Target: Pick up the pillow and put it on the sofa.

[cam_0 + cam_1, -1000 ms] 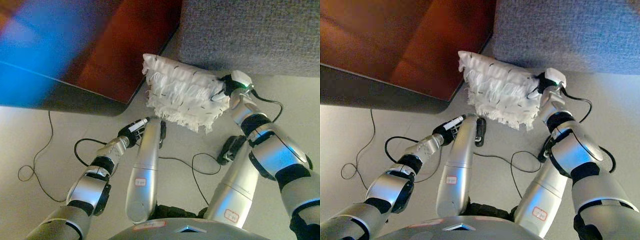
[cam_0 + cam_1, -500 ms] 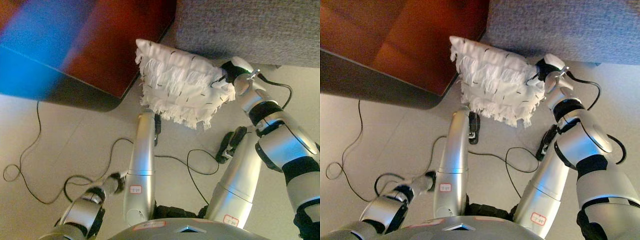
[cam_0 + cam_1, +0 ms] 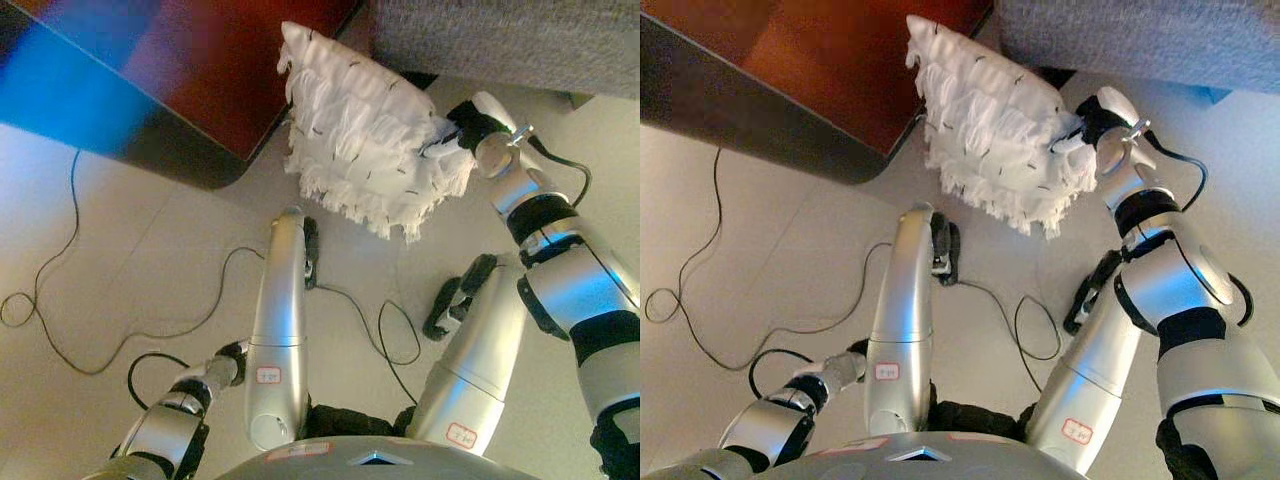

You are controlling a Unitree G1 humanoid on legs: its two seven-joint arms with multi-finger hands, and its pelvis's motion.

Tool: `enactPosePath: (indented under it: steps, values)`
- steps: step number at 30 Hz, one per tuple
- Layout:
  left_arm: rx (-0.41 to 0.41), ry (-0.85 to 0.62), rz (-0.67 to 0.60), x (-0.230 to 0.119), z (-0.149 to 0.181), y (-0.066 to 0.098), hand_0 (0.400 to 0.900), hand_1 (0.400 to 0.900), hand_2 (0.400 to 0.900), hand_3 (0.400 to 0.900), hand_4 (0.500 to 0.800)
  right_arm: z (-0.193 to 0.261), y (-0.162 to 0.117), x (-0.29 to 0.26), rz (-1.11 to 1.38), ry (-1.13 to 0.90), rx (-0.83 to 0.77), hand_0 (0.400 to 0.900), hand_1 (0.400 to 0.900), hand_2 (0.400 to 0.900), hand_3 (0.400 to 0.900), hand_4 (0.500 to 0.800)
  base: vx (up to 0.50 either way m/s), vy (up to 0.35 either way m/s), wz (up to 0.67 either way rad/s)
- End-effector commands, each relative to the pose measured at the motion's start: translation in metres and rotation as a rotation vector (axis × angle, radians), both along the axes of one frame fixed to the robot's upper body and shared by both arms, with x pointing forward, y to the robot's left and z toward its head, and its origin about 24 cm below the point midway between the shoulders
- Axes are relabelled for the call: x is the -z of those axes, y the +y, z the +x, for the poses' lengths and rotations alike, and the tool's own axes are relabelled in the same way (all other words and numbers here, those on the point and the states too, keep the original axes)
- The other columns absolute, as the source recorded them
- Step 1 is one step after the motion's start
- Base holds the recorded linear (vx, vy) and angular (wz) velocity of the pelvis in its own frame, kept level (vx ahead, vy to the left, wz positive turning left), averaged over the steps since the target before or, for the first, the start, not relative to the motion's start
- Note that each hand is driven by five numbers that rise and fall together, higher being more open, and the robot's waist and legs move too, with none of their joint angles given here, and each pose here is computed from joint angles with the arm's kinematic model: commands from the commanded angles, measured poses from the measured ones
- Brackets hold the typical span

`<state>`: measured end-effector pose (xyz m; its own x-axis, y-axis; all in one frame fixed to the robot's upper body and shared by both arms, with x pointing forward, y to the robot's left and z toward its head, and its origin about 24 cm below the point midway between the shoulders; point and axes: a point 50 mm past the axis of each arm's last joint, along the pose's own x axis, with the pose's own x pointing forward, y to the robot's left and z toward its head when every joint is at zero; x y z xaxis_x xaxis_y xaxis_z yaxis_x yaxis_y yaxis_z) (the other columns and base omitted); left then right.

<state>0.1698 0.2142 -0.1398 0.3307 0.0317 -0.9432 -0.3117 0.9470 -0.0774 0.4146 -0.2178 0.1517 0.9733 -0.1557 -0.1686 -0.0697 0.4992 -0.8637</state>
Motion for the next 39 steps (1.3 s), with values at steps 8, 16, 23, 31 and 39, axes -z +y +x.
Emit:
enactPosePath:
  steps: [8,16,23,31,39]
  values:
    - [0.037,0.105,0.111,0.010,-0.026,0.009,0.900,0.900,0.900,0.900,0.800,-0.003,0.015,-0.001,-0.032,-0.120,-0.133,0.400,0.400,0.400,0.400,0.500,0.055,-0.012,-0.07]
    - [0.074,0.135,0.163,0.010,-0.031,0.014,0.900,0.900,0.900,0.900,0.800,-0.018,0.015,0.024,-0.027,-0.061,-0.205,0.400,0.400,0.400,0.400,0.500,0.168,-0.050,0.00]
    - [0.078,0.168,0.185,0.011,-0.041,0.021,0.900,0.900,0.900,0.900,0.800,-0.035,0.015,0.037,0.043,-0.014,-0.277,0.400,0.400,0.400,0.400,0.500,0.154,-0.064,-0.04]
    - [0.068,0.257,0.181,0.017,-0.069,0.024,0.900,0.900,0.900,0.900,0.800,-0.050,0.019,0.033,0.021,0.037,-0.385,0.400,0.400,0.400,0.400,0.500,0.208,-0.026,-0.10]
    - [0.030,0.320,0.177,0.020,-0.089,0.033,0.900,0.900,0.900,0.900,0.800,-0.056,0.015,-0.016,0.041,-0.034,-0.465,0.400,0.400,0.400,0.400,0.500,0.126,-0.018,-0.13]
